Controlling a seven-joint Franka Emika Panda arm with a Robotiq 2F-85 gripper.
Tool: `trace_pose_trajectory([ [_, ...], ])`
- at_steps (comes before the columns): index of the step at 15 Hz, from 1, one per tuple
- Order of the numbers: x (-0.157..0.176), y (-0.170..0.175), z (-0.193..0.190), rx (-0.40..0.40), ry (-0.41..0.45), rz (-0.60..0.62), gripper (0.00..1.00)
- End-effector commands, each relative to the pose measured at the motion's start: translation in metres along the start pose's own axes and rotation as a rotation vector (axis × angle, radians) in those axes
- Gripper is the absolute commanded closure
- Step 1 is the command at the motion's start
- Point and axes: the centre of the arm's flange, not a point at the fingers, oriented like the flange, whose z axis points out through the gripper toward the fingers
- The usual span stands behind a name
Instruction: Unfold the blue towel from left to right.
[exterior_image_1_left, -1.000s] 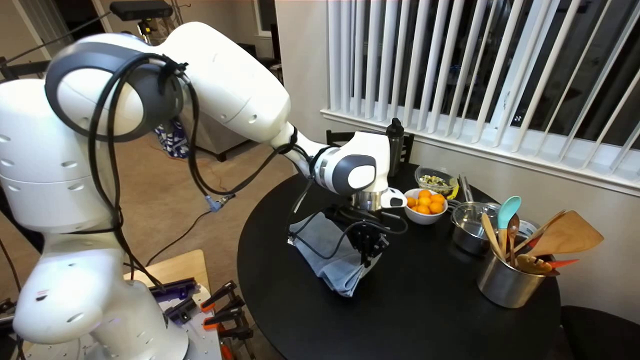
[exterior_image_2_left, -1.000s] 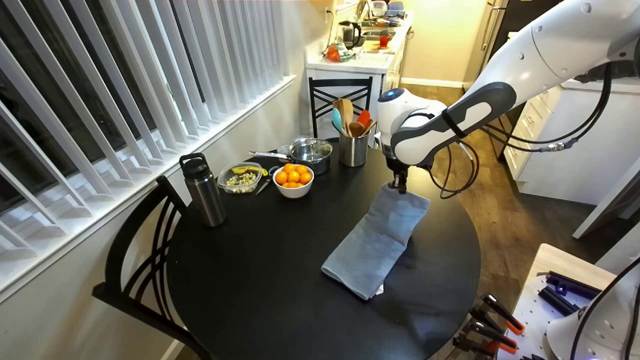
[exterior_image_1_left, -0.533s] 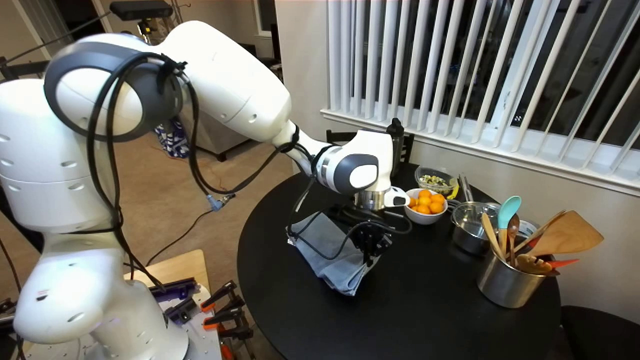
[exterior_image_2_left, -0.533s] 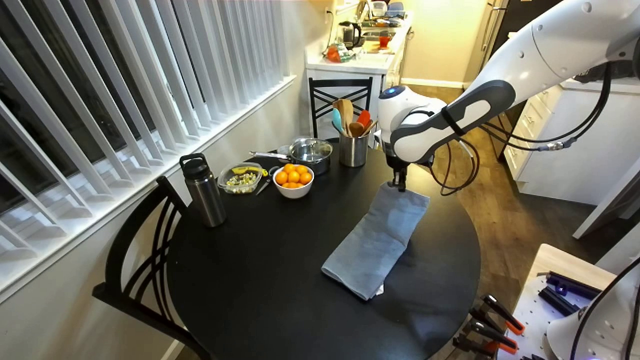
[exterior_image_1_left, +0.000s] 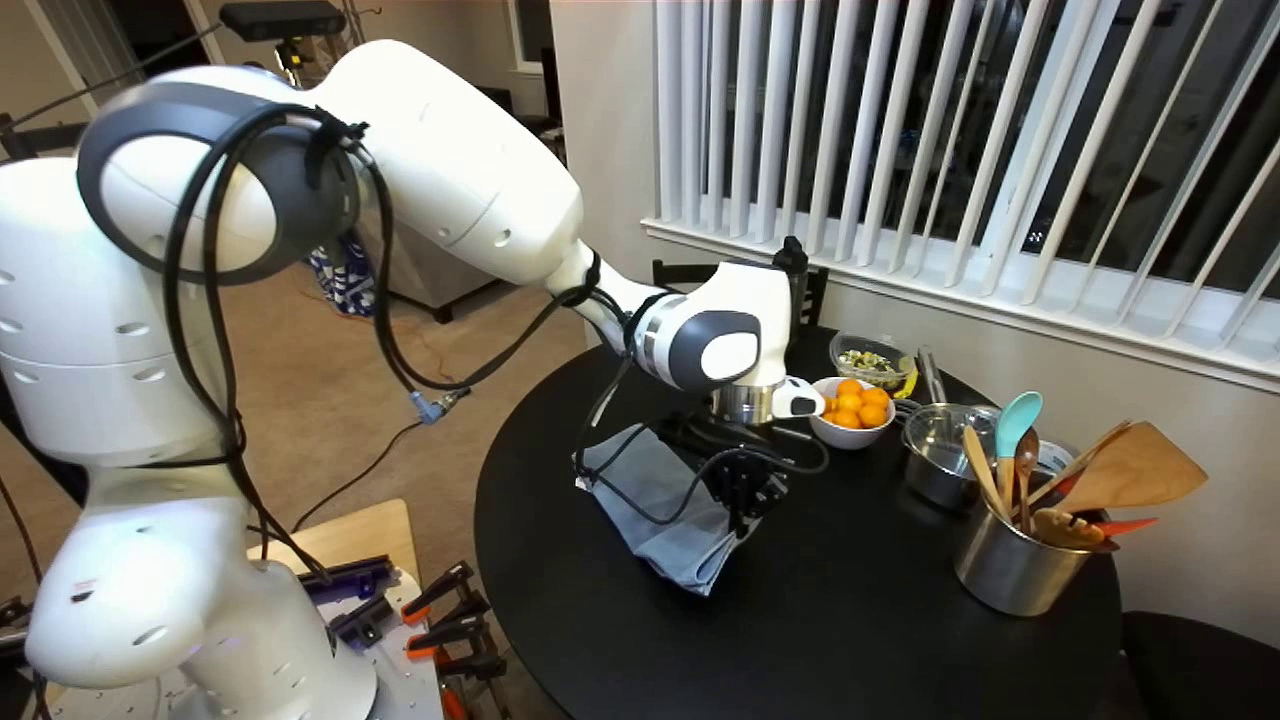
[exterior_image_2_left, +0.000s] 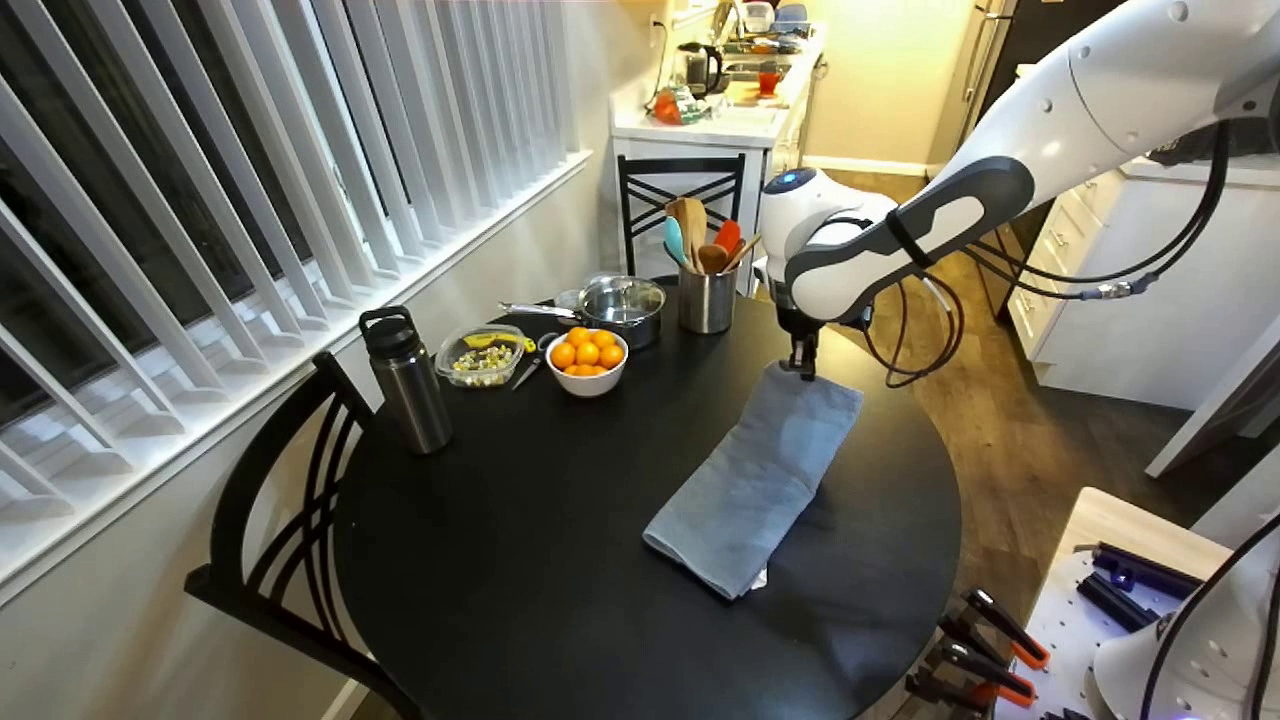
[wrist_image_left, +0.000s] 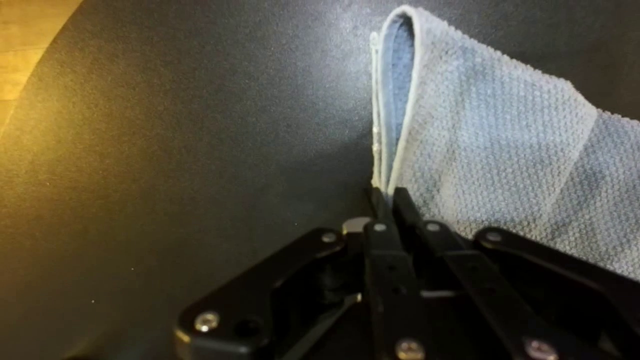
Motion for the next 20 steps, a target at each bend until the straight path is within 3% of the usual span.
trace_pose_trajectory([
  [1, 0.000, 0.000, 0.000, 0.000, 0.000, 0.000, 0.94],
  [2, 0.000, 0.009, 0.000, 0.000, -0.003, 0.001, 0.98],
  [7, 0.012, 0.046, 0.006, -0.009, -0.021, 0.032, 0.98],
  [8, 0.018, 0.047, 0.007, -0.008, -0.027, 0.029, 0.69],
  [10, 0.027, 0.045, 0.006, -0.017, -0.032, 0.034, 0.64],
  [15, 0.040, 0.038, -0.014, -0.057, -0.053, 0.028, 0.32],
  [20, 0.043, 0.017, -0.053, -0.037, -0.034, 0.000, 0.02],
])
